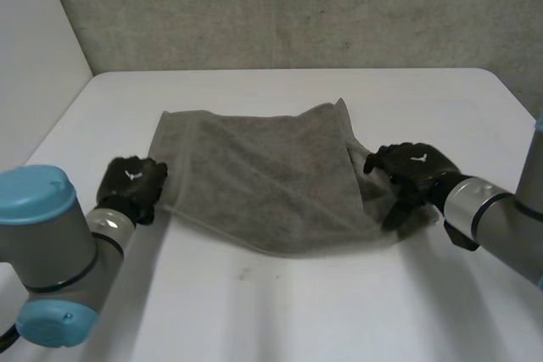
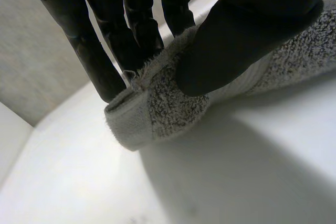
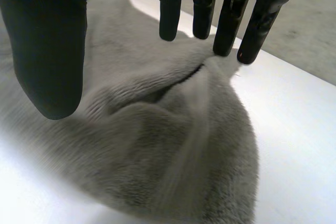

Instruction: Fold the towel.

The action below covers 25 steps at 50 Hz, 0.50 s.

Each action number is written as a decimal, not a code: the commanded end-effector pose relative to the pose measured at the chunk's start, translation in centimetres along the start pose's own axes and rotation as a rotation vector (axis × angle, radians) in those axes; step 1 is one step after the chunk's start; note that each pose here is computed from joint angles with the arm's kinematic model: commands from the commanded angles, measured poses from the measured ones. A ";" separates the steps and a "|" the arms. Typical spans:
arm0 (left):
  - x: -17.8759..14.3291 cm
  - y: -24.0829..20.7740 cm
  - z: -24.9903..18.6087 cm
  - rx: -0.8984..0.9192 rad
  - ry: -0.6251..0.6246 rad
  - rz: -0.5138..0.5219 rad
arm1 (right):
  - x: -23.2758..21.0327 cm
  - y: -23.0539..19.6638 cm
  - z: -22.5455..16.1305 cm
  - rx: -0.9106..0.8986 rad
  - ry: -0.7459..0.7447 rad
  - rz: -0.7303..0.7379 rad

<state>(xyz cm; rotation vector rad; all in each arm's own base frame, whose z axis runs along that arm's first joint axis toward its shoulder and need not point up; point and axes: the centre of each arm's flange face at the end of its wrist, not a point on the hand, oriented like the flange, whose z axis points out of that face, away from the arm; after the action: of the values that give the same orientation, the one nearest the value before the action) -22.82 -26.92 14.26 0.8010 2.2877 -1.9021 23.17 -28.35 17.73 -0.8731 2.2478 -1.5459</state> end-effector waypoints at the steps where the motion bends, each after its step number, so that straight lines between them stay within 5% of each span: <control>1: -2.9 -2.1 0.1 0.054 -0.087 -0.012 | 3.0 -0.4 -0.3 -0.014 0.060 0.121; 8: -5.6 -2.5 0.1 0.050 -0.158 -0.027 | 4.6 0.2 -1.0 -0.069 0.050 0.086; 18: -6.6 -1.8 0.2 0.016 -0.182 -0.038 | 4.9 2.3 -0.5 -0.118 -0.046 -0.201; 25: -6.3 -1.7 0.1 0.011 -0.173 -0.038 | 4.4 3.6 0.3 -0.113 -0.104 -0.201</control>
<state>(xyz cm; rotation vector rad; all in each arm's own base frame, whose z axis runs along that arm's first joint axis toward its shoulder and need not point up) -18.01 -29.56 18.19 0.5659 2.1991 -1.9219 18.41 -30.34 16.04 -1.1919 2.2873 -1.4530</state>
